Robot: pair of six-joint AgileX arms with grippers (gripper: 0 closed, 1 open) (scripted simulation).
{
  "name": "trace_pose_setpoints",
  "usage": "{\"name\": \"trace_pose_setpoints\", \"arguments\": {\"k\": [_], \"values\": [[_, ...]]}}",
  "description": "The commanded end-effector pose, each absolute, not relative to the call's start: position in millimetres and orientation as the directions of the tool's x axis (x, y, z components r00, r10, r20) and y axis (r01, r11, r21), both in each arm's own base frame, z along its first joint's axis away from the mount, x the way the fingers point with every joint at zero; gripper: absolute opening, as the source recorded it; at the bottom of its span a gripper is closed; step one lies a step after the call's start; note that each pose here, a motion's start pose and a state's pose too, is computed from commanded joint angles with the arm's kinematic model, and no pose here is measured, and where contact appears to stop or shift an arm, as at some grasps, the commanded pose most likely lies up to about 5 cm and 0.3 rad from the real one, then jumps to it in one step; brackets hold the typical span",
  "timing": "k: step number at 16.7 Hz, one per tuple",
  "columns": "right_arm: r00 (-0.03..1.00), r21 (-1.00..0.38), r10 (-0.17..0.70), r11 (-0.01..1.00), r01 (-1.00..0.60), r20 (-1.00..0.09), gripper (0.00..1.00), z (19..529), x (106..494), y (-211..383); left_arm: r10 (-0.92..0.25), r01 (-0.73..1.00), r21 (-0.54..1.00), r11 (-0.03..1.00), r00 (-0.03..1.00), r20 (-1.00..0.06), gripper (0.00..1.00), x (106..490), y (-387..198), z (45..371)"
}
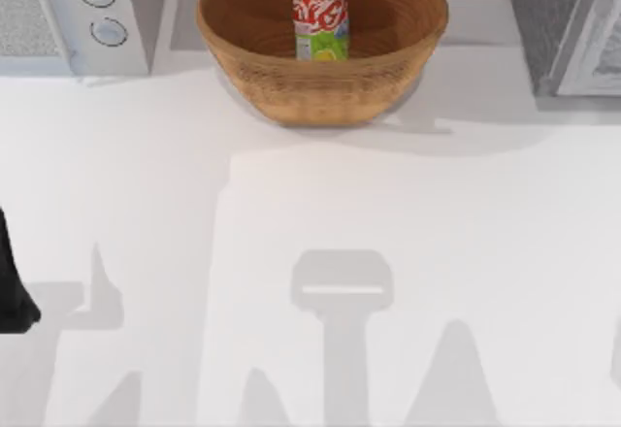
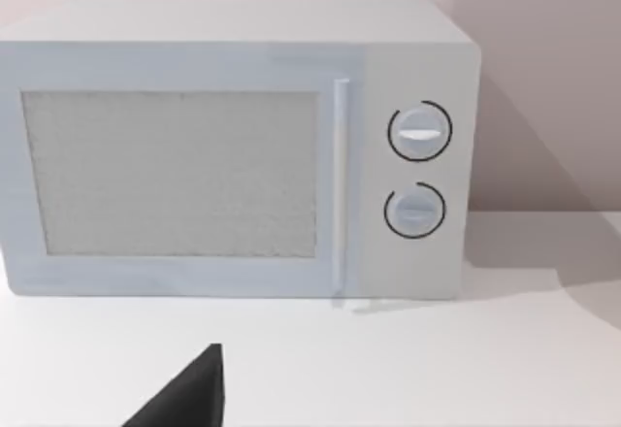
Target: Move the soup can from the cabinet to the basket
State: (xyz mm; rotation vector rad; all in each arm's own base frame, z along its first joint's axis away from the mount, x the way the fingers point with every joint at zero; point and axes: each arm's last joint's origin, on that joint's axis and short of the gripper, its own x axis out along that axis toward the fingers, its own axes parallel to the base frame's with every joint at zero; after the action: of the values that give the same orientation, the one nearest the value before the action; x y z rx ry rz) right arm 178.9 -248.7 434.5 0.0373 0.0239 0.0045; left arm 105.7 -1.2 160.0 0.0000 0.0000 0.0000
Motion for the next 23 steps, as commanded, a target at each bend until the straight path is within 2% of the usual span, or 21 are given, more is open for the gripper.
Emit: {"name": "trace_pose_setpoints", "arguments": {"k": [5, 13, 18, 23], "values": [[1.0, 0.01, 0.004, 1.0, -0.004, -0.008, 1.0, 501, 158, -208, 0.0, 0.0, 0.0, 1.0, 1.0, 0.0, 1.0, 106, -1, 160], [1.0, 0.0, 0.001, 1.0, -0.001, -0.002, 1.0, 510, 156, -199, 0.0, 0.0, 0.0, 1.0, 1.0, 0.0, 1.0, 106, -1, 160], [1.0, -0.004, 0.001, 1.0, -0.001, 0.006, 1.0, 514, 193, -170, 0.0, 0.0, 0.0, 1.0, 1.0, 0.0, 1.0, 106, -1, 160], [1.0, 0.003, 0.003, 1.0, -0.003, 0.007, 1.0, 515, 248, -88, 0.0, 0.0, 0.0, 1.0, 1.0, 0.0, 1.0, 106, -1, 160]]}}
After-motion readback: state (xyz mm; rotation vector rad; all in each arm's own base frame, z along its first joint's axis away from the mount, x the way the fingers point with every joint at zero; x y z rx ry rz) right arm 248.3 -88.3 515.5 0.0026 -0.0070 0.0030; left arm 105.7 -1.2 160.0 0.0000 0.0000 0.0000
